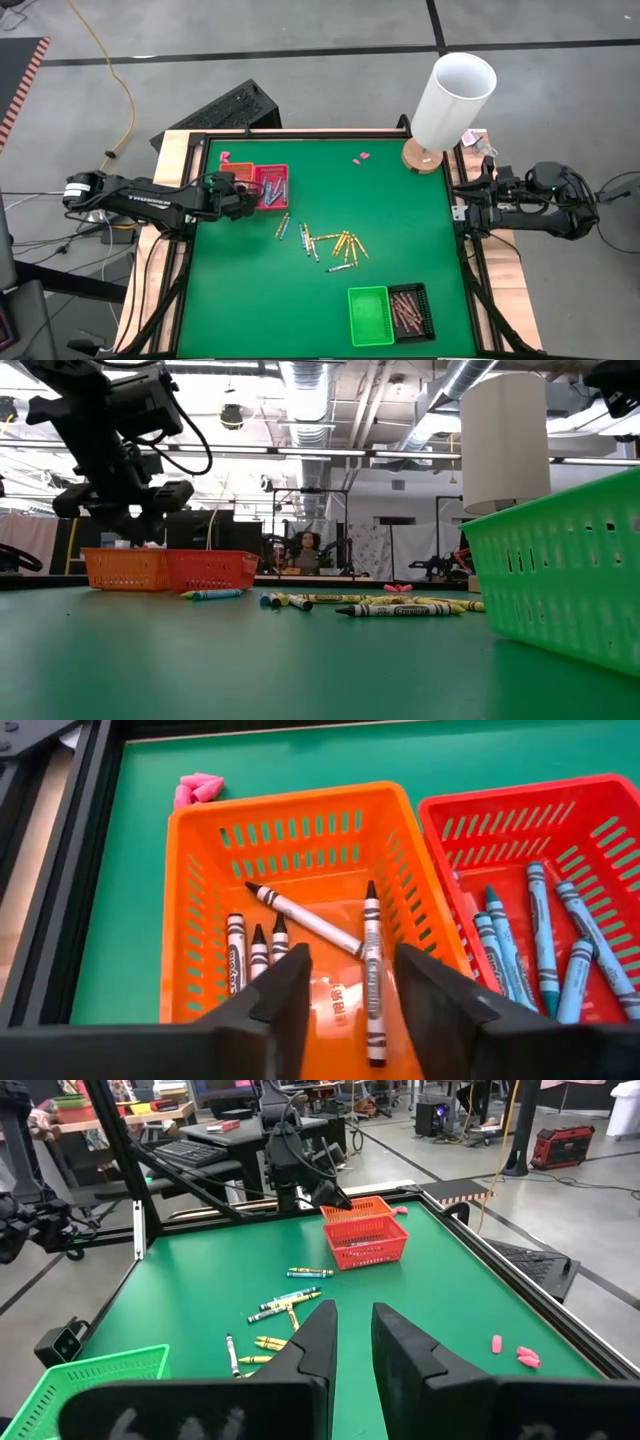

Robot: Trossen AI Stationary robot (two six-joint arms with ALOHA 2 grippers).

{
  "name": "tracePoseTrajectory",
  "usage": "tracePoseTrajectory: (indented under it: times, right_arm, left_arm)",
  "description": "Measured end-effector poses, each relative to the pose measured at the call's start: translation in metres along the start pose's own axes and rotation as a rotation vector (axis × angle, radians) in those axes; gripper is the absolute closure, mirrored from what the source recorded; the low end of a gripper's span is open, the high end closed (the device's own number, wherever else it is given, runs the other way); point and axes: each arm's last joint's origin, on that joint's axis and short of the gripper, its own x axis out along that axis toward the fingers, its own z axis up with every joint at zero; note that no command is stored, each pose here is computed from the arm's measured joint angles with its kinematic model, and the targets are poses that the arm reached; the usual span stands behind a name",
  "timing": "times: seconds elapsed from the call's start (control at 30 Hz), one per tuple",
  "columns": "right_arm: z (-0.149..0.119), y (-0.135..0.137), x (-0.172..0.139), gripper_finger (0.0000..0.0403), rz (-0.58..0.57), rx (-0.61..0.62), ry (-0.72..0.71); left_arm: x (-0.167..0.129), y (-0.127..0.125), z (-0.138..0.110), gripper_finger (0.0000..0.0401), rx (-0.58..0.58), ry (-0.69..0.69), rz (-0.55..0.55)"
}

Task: Sort crayons
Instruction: Put the yellow crayon into the green bin

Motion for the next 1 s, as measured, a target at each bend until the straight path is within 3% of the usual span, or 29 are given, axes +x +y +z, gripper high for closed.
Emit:
tracePoseTrajectory:
  times: [0.13,0.3,0.4,0.5,0.8,1.0]
  right_arm:
    - [0.0,0.0,0.0,0.0335,0.0,0.0,0.0]
    - [0.0,0.0,0.0,0.0335,0.0,0.0,0.0]
    - [0.0,0.0,0.0,0.0335,0.0,0.0,0.0]
    - [0.0,0.0,0.0,0.0335,0.0,0.0,0.0]
    - [0.0,0.0,0.0,0.0335,0.0,0.0,0.0]
    - [0.0,0.0,0.0,0.0335,0.0,0.0,0.0]
  left_arm:
    - [-0.003,-0.008,0.004,0.0232,0.008,0.015,-0.058]
    - [-0.018,-0.037,0.014,0.023,0.158,0.057,-0.332]
    - [-0.031,-0.051,0.016,0.0234,0.171,0.045,-0.487]
    - [-0.043,-0.058,0.011,0.0239,0.202,0.017,-0.573]
    - [-0.073,-0.059,-0.024,0.0245,0.302,-0.081,-0.577]
    - [-0.068,-0.068,-0.058,0.0246,0.318,-0.065,-0.53]
